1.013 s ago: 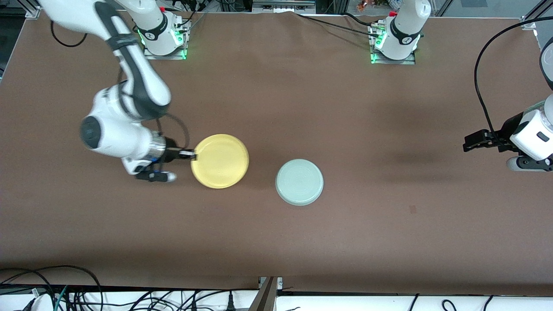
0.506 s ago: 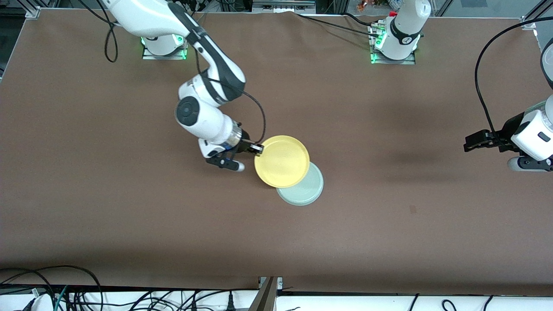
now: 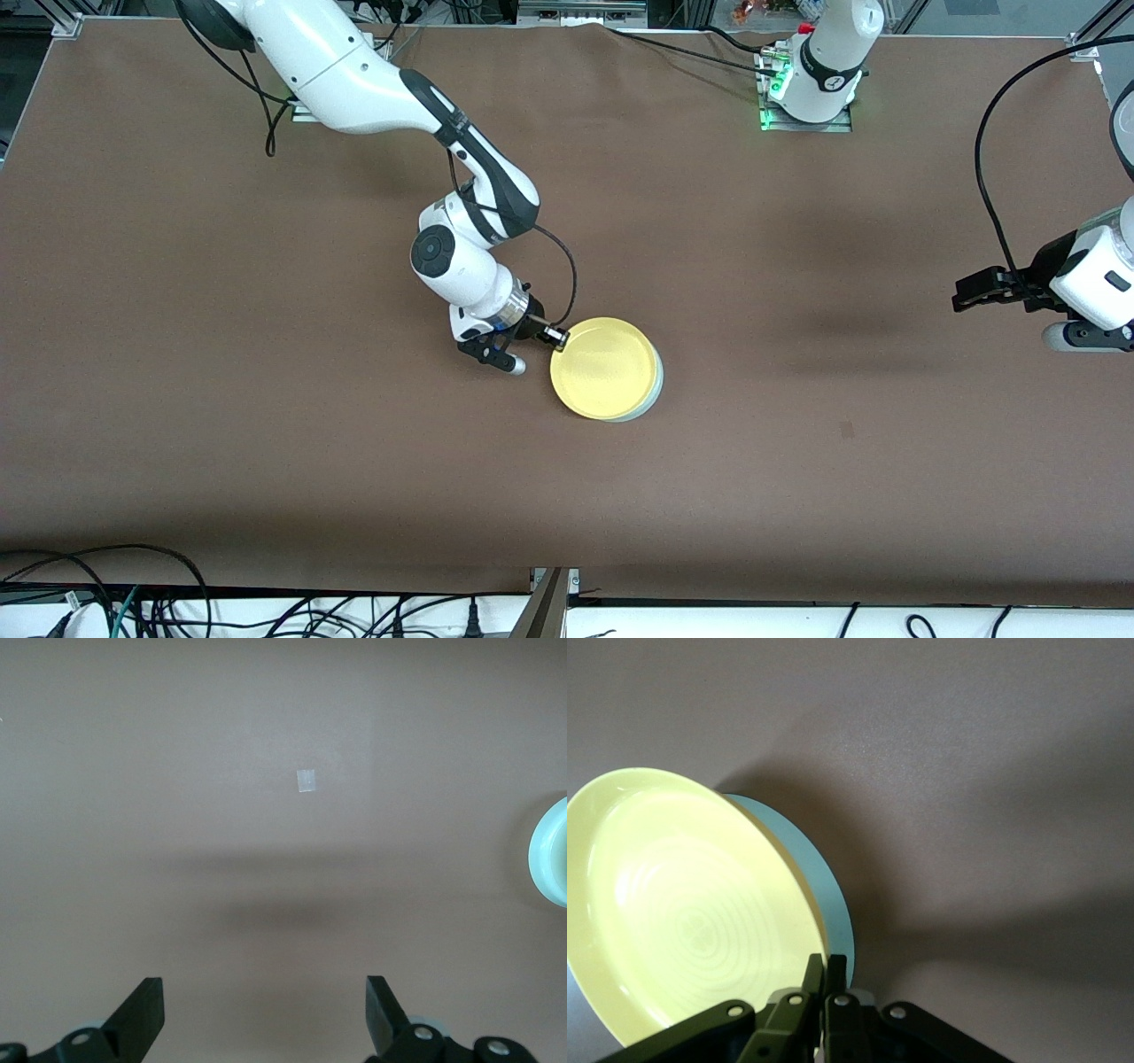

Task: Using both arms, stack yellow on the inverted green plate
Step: 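Slide the yellow plate with the right gripper onto the green plate, then open the right gripper to release the yellow plate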

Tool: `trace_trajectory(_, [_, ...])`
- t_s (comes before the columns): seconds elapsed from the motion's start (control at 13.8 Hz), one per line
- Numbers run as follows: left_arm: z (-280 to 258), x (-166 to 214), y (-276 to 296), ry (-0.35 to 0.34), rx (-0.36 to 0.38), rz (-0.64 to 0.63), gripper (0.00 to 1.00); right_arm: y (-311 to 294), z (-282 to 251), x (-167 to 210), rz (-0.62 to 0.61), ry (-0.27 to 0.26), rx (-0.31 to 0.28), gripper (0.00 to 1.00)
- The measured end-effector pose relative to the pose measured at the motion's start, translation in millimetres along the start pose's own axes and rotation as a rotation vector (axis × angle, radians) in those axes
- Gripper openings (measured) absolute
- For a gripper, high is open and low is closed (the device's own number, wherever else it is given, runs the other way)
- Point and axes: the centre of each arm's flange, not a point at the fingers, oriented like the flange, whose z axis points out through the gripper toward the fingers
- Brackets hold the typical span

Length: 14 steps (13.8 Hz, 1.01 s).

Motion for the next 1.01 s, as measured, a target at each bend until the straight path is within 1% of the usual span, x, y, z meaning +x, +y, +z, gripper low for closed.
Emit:
trace_trajectory(0.22, [0, 0, 0, 0.000, 0.000, 0.000, 1.00, -5, 8, -9, 0.015, 0.017, 0.024, 0.02])
trace_trajectory(0.43, [0, 0, 0, 0.000, 0.000, -0.001, 1.00, -8, 11, -15, 0.012, 0.020, 0.031, 0.02])
trace_trajectory(0.51, [0, 0, 0, 0.000, 0.000, -0.001, 1.00, -8, 11, -15, 0.014, 0.022, 0.034, 0.08])
trace_trajectory(0.58, [0, 0, -1, 0.000, 0.000, -0.001, 1.00, -8, 10, -14, 0.014, 0.030, 0.041, 0.17])
trace_trajectory(0.72, [0, 0, -1, 0.000, 0.000, -0.001, 1.00, -12, 6, -12, 0.012, 0.052, 0.066, 0.41])
trace_trajectory(0.87, [0, 0, -1, 0.000, 0.000, -0.001, 1.00, -16, -1, -7, 0.009, 0.061, 0.072, 0.59])
trace_trajectory(0.94, [0, 0, -1, 0.000, 0.000, -0.001, 1.00, -19, -10, -2, 0.003, 0.057, 0.055, 0.70])
trace_trajectory(1.01, [0, 0, -1, 0.000, 0.000, -0.001, 1.00, -23, -27, 7, -0.007, 0.045, 0.019, 0.82])
